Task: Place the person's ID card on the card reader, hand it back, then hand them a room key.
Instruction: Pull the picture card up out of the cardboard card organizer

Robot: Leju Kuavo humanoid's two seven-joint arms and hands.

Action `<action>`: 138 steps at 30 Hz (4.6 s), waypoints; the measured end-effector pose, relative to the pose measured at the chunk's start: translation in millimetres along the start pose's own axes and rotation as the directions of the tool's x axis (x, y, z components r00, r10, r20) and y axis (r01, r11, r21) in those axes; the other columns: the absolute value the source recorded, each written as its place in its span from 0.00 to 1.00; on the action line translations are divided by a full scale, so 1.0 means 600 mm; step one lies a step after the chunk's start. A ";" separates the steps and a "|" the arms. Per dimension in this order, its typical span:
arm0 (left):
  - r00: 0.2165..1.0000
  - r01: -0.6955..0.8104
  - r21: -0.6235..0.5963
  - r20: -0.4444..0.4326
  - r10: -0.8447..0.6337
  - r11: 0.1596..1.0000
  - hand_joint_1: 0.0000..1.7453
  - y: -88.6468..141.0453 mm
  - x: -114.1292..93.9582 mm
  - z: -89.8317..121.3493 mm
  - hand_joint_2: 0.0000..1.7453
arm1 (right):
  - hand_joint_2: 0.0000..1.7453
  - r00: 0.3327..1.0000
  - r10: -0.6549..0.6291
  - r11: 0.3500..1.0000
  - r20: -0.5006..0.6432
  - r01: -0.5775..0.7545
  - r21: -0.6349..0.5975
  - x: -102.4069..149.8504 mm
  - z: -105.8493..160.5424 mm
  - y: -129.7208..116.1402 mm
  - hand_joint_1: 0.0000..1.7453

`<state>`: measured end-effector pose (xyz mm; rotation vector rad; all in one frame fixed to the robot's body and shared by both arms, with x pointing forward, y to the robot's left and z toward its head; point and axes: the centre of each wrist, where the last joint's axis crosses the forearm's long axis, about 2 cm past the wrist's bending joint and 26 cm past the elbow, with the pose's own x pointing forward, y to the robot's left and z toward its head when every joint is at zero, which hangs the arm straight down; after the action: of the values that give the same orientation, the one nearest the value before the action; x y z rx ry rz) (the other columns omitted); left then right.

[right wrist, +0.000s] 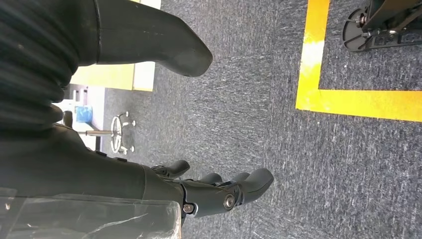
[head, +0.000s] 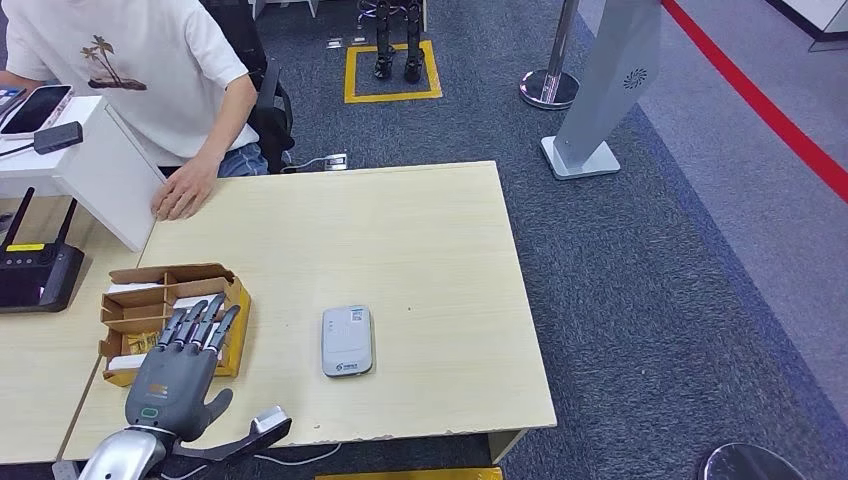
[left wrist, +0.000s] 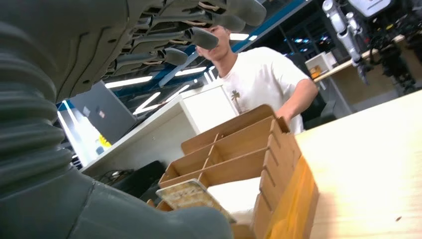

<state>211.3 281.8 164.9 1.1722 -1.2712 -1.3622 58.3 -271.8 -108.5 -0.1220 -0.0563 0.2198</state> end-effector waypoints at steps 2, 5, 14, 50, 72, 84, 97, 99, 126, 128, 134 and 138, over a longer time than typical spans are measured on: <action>1.000 0.016 -0.021 -0.013 -0.016 1.000 0.00 -0.003 -0.002 0.012 1.00 | 1.00 1.000 0.001 1.000 0.000 -0.001 0.000 0.000 0.000 0.000 0.00; 1.000 0.022 -0.029 -0.020 -0.023 0.999 0.00 -0.005 -0.004 0.016 1.00 | 1.00 1.000 0.001 1.000 0.000 -0.001 0.000 0.000 0.000 0.000 0.00; 0.999 0.029 -0.035 -0.020 -0.030 0.999 0.00 -0.006 -0.007 0.020 1.00 | 1.00 1.000 0.001 1.000 0.000 -0.001 0.000 0.000 0.000 0.000 0.00; 0.963 0.005 -0.143 -0.266 -0.044 0.990 0.00 -0.009 -0.065 0.012 1.00 | 1.00 0.999 0.048 0.999 0.002 -0.048 0.007 0.003 0.000 0.000 0.00; 0.931 -0.038 -0.114 -0.366 -0.007 0.993 0.00 -0.009 -0.090 -0.001 1.00 | 1.00 0.997 0.079 0.997 0.006 -0.079 0.002 0.004 0.000 -0.001 0.00; 0.935 -0.075 -0.102 -0.353 0.034 0.992 0.00 -0.015 -0.083 -0.034 1.00 | 1.00 0.996 0.091 0.996 0.008 -0.091 0.001 0.005 0.000 -0.006 0.00; 0.949 -0.123 -0.119 -0.305 0.082 0.985 0.00 -0.030 -0.064 -0.074 1.00 | 1.00 0.994 0.109 0.994 0.010 -0.109 -0.003 0.006 -0.001 -0.008 0.00; 0.952 -0.126 -0.126 -0.295 0.084 0.984 0.03 -0.032 -0.060 -0.077 1.00 | 1.00 0.994 0.111 0.994 0.010 -0.111 -0.003 0.006 -0.001 -0.008 0.00; 0.967 -0.116 -0.142 -0.241 0.079 0.983 1.00 -0.042 -0.039 -0.086 1.00 | 1.00 0.994 0.110 0.994 0.008 -0.110 -0.005 0.004 -0.001 -0.012 0.00; 0.967 -0.116 -0.143 -0.242 0.079 0.983 1.00 -0.042 -0.039 -0.086 1.00 | 1.00 0.994 0.111 0.994 0.009 -0.111 -0.005 0.004 -0.001 -0.012 0.00; 0.967 -0.116 -0.144 -0.242 0.078 0.983 1.00 -0.041 -0.039 -0.086 1.00 | 1.00 0.993 0.116 0.993 0.008 -0.116 0.000 0.004 -0.001 -0.010 0.00; 0.967 -0.116 -0.142 -0.242 0.079 0.983 1.00 -0.040 -0.039 -0.088 1.00 | 1.00 0.993 0.117 0.993 0.008 -0.117 0.000 0.004 -0.001 -0.009 0.00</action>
<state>266.6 299.1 141.4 1.1118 -1.0216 -1.1882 62.1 -276.6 -108.3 -0.1239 -0.0568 0.3374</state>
